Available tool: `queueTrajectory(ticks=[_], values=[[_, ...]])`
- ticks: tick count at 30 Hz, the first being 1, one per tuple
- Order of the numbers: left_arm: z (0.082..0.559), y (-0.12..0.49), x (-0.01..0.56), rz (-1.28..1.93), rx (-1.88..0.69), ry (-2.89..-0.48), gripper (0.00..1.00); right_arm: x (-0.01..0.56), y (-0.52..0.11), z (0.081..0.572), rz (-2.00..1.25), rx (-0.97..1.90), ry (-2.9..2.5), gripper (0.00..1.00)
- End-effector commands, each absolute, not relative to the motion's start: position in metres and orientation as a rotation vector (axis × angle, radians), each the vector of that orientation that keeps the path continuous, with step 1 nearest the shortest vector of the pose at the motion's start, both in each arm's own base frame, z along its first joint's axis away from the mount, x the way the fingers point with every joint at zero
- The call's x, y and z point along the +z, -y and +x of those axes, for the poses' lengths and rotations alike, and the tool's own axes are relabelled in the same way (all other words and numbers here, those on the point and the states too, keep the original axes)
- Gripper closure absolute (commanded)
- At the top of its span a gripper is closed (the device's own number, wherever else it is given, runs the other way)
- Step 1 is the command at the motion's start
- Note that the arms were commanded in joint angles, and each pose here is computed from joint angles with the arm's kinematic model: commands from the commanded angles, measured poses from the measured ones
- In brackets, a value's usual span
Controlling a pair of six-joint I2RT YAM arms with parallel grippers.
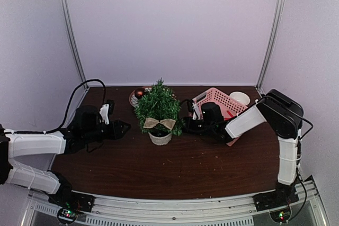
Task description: Decorate the small christmas tree
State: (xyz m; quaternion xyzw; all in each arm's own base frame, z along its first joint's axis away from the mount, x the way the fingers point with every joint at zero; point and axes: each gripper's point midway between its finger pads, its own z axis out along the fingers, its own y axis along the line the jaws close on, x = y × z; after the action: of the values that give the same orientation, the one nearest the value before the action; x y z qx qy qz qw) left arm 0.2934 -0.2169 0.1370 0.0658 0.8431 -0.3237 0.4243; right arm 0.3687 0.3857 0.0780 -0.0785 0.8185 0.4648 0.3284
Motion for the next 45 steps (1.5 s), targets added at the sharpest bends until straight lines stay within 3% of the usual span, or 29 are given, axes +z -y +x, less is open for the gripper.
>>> queueTrajectory(ticks=[1, 45], values=[[0.299, 0.214, 0.143, 0.158, -0.809, -2.068, 0.56, 0.083, -0.395, 0.364, -0.218, 1.283, -2.102, 0.74], [0.308, 0.210, 0.111, 0.086, -0.851, -2.117, 0.58, 0.077, -0.441, 0.285, -0.177, 1.637, -1.956, 0.83]])
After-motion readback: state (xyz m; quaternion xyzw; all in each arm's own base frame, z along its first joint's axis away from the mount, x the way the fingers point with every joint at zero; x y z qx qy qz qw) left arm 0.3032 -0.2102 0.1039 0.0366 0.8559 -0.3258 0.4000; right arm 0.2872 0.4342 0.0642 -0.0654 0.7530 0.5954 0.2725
